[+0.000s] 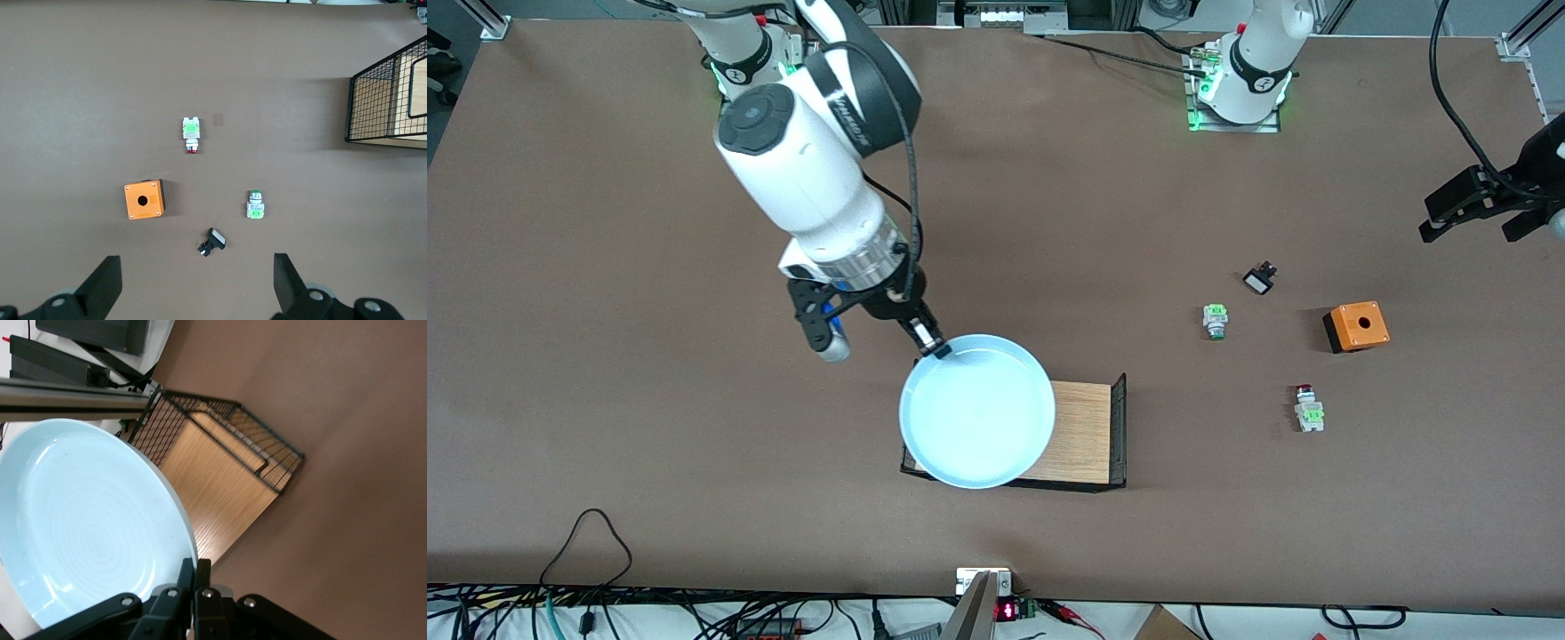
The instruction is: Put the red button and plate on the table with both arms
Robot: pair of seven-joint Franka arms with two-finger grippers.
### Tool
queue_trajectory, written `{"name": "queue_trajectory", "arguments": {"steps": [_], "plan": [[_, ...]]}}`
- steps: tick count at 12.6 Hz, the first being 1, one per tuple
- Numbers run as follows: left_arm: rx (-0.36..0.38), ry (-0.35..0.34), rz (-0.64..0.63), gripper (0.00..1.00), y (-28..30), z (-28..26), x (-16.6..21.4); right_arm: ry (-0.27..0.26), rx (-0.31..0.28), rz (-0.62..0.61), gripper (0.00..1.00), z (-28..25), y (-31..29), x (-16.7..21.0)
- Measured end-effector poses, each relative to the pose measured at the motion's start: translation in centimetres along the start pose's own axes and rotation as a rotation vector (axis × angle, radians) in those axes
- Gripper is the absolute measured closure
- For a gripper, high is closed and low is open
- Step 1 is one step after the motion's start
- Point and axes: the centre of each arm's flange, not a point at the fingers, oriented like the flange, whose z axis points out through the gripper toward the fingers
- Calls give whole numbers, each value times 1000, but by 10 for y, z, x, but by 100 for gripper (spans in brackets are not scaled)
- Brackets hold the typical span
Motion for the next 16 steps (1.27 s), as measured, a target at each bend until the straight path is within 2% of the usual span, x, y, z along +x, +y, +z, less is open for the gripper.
{"name": "queue_trajectory", "arguments": {"steps": [5,9,12,14,16], "plan": [[0,-16,-5,0,-1,1,-2,-124,-225,-237,98,-55,59,100],[0,-20,-23,0,2,1,-3,-233,-323,-424,98,-60,119,189],[0,-20,-40,0,4,1,-3,-321,-353,-505,98,-64,176,256],[0,-20,-42,0,3,1,-3,-367,-375,-547,98,-60,213,284],[0,-21,-42,0,4,1,-3,-400,-440,-593,98,-45,249,301]]}}
